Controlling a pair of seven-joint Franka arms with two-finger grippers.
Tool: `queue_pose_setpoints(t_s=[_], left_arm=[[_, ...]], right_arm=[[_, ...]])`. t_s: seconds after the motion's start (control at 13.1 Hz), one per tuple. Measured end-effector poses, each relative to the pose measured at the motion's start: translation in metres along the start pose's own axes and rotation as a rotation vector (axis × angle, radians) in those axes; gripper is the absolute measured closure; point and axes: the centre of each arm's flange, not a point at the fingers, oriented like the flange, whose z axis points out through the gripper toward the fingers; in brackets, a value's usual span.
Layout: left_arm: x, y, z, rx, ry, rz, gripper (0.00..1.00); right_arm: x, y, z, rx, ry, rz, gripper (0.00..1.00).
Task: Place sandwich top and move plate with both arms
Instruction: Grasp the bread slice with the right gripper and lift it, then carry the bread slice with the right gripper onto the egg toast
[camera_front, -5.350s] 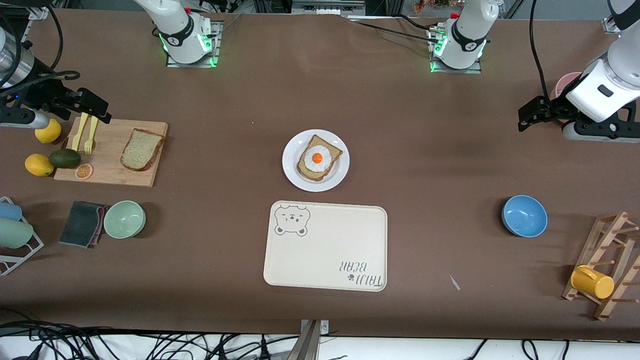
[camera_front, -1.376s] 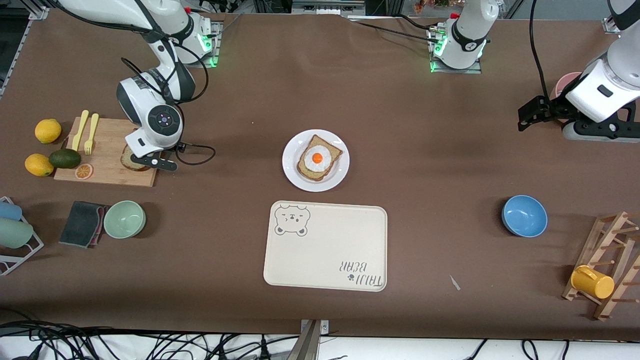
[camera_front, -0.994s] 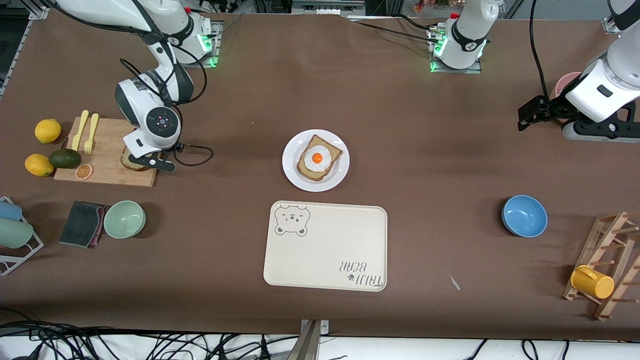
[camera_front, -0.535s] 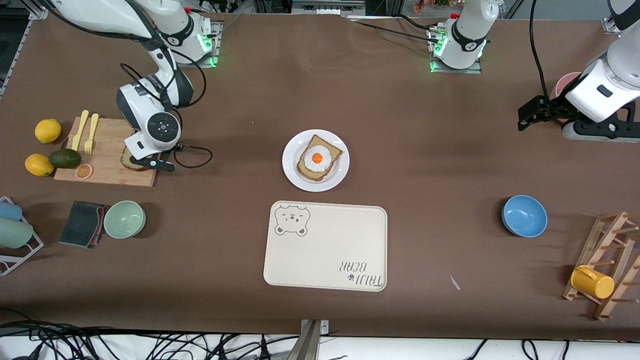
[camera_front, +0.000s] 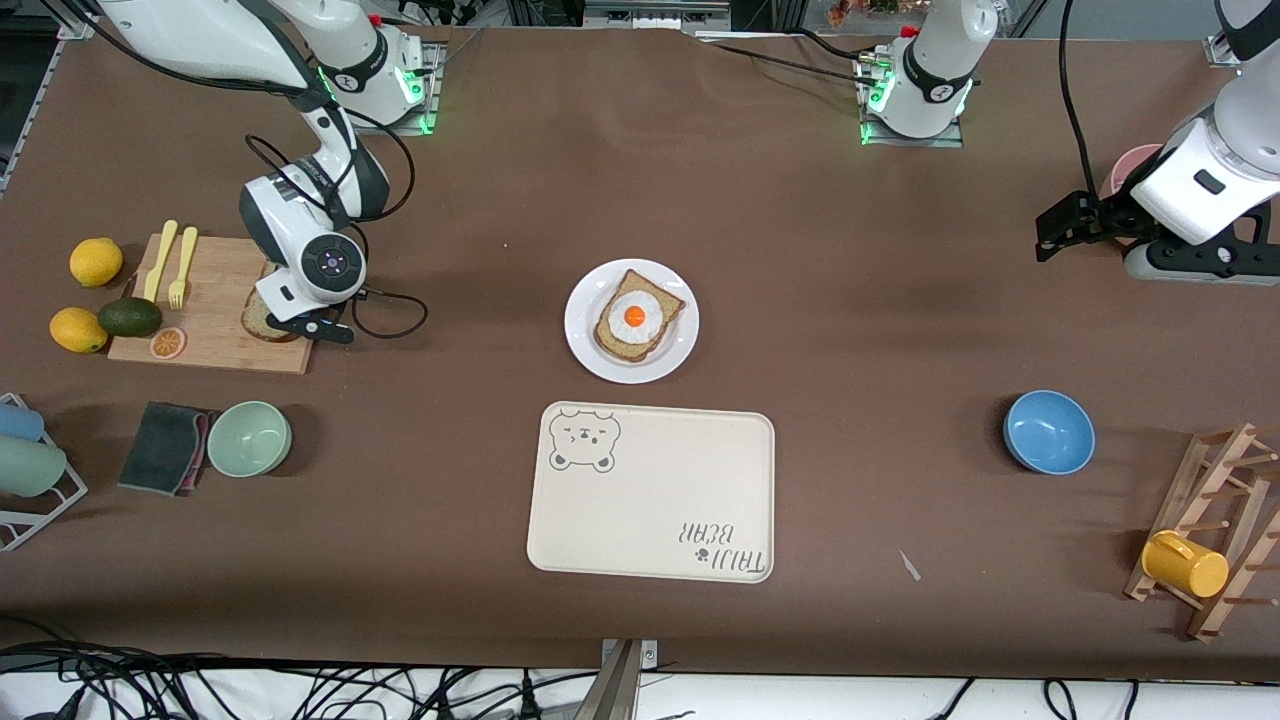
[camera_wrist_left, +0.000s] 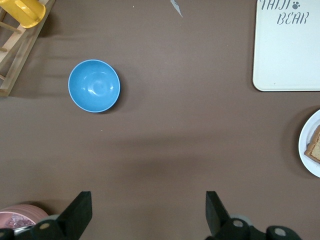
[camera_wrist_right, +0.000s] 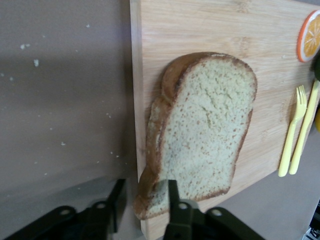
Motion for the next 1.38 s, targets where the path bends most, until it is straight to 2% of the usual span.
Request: queue_pose_setpoints(t_s=[0.15,0.46,0.54,0.61,0.76,0.92,1.15,1.38], left_arm=[[0.0,0.0,0.0,0.0,0.0,0.0,0.0],[-0.001,0.0,0.001,0.0,-0.013,0.0,0.0],[-0.002,0.0,0.001,0.0,-0.015,0.0,0.0],[-0.002,0.0,0.001,0.0,-0.016,0.0,0.0],[-0.002,0.0,0.001,0.001,-0.017,0.0,0.0],[-0.002,0.0,0.001,0.001,-0.017,0.0,0.0],[-0.002,0.0,0.001,0.001,-0.017,0.0,0.0],[-0.002,0.0,0.001,0.001,-0.017,0.0,0.0]], right_arm=[[0.001,0.002,0.002,-0.002,-0.004,0.005,0.65],[0.002,0.006,0.01,-0.009,-0.022,0.013,0.66],[0.001,0.007,0.011,-0.018,-0.031,0.014,0.7],[0.0,0.008,0.012,-0.025,-0.038,0.015,0.7],[0.0,0.009,0.011,-0.027,-0.039,0.017,0.91],[0.001,0.01,0.009,-0.026,-0.034,0.019,0.94],[-0.002,0.01,-0.016,-0.05,-0.009,-0.01,0.94],[-0.01,0.016,-0.082,-0.065,0.087,-0.086,0.96]])
